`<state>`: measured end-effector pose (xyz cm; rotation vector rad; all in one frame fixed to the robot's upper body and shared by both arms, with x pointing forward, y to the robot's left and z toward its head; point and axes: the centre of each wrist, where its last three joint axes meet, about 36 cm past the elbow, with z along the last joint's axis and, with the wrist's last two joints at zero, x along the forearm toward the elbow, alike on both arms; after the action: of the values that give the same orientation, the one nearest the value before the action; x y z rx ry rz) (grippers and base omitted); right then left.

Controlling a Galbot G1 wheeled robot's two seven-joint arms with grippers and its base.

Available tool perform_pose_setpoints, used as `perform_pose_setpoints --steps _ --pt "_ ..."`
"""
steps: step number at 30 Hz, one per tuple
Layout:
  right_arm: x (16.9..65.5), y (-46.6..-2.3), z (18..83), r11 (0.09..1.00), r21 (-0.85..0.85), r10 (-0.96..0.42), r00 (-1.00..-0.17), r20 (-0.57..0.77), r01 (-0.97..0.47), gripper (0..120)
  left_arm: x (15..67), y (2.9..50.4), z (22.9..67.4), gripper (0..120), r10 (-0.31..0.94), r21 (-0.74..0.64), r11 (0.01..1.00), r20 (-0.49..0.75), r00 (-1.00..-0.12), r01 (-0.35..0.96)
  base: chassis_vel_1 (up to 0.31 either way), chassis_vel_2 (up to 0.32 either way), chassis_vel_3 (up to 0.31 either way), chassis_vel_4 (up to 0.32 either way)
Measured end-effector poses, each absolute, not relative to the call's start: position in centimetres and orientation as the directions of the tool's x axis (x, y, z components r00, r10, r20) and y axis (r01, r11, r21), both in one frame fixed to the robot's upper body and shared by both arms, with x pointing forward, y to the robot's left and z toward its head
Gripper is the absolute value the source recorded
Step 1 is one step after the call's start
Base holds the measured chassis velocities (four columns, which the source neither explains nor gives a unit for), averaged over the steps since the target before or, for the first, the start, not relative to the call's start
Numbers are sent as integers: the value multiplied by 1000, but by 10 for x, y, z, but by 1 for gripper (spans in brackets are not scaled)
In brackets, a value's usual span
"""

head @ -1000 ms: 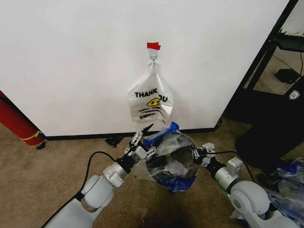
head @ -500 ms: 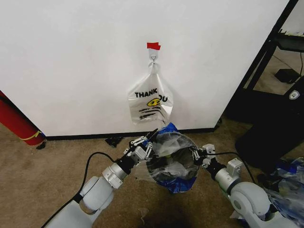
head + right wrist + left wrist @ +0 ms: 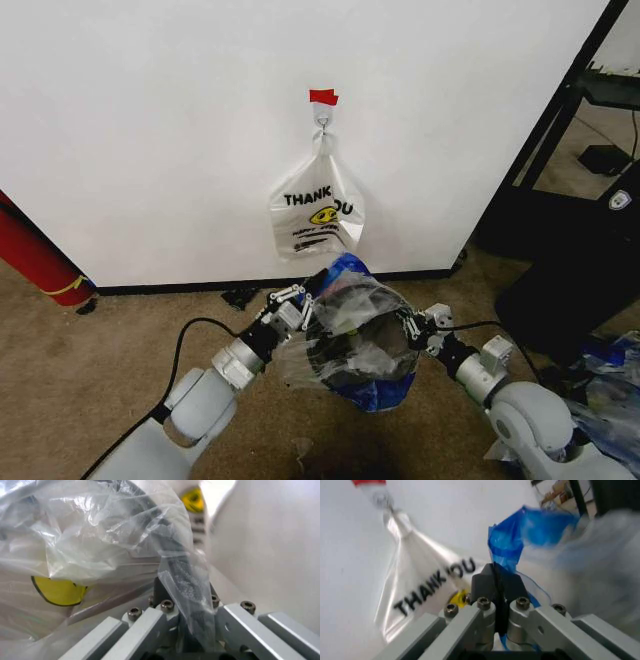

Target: Pick up the garbage bag from the wall and place it over the trash bin.

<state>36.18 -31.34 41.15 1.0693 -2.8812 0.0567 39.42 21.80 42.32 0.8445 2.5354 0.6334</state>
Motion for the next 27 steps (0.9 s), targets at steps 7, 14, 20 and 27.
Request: perform_pose_setpoints --steps 7,14,20,27 --pt "368 -325 402 716 15 -698 -716 -23 -698 0 404 231 399 0 639 482 717 -168 -751 503 0 0 0 0" --pt "367 -324 393 716 133 -682 -728 -75 -685 0 418 231 376 0 629 455 732 -163 -760 508 0 0 0 0" --pt "365 -318 387 732 213 -647 -758 -78 -647 0 420 231 371 5 606 397 769 -199 -770 502 0 0 0 0" --pt "359 -307 377 794 322 -547 -837 7 -516 0 422 239 362 30 564 279 821 -265 -782 498 0 0 0 0"
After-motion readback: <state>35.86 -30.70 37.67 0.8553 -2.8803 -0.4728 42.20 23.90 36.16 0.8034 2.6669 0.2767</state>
